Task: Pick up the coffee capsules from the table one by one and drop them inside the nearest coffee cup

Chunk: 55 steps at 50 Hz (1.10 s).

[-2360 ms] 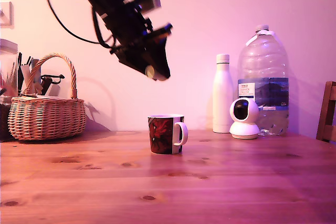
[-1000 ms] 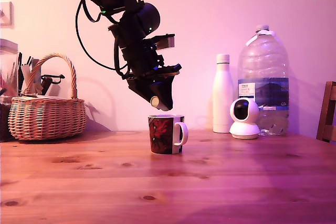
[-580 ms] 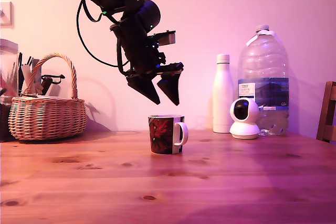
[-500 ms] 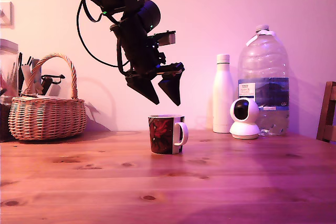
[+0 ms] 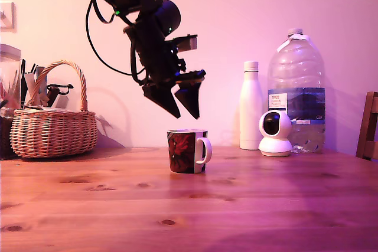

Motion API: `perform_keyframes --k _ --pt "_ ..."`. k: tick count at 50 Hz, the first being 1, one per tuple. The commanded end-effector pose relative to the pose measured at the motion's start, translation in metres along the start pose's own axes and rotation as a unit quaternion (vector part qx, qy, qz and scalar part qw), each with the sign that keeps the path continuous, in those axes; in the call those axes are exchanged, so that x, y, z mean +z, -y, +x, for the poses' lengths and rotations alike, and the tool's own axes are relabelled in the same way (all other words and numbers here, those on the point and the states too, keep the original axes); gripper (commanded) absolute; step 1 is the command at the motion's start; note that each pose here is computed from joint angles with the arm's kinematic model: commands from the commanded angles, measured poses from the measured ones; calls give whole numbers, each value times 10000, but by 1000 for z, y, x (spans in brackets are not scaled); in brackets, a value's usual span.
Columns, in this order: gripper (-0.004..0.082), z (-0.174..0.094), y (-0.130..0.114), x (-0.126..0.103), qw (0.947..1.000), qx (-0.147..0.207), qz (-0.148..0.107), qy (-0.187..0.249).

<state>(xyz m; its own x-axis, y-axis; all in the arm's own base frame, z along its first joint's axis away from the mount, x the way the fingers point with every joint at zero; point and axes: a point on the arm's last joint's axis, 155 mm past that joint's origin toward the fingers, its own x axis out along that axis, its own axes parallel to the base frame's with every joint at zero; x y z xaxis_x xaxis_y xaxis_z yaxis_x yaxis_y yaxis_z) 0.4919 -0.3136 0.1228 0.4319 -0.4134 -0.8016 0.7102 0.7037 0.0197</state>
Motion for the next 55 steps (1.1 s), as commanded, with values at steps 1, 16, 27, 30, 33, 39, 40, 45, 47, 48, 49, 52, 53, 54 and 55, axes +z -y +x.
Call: perform_keyframes --k 1,16,27,30,33,39,40,45,47,48,49,52,53,54,55 --pt "-12 -30 6 22 9994 0 102 327" --pt "-20 -69 7 37 9980 -54 96 616" --pt "-20 -105 9 51 9956 -57 55 933" --pt "-20 -114 9 52 9950 -38 58 997" --pt "-20 -120 10 50 9943 -19 68 1066" --pt "-20 -130 9 38 9923 49 39 1236" --pt "-20 -132 9 36 9919 66 39 1271" --pt "-20 -140 7 19 9893 161 24 1449" --pt "-20 -143 6 10 9884 205 6 1505" --pt "-20 -144 5 4 9881 225 -7 1521" --pt "-20 -145 4 -2 9879 247 -24 1530" --pt "-20 -149 2 -19 9861 260 -437 1580" --pt "-20 -150 1 -25 9858 284 -452 1590" --pt "-20 -152 0 -30 9852 314 -464 1619" --pt "-20 -153 -1 -36 9849 341 -480 1626"
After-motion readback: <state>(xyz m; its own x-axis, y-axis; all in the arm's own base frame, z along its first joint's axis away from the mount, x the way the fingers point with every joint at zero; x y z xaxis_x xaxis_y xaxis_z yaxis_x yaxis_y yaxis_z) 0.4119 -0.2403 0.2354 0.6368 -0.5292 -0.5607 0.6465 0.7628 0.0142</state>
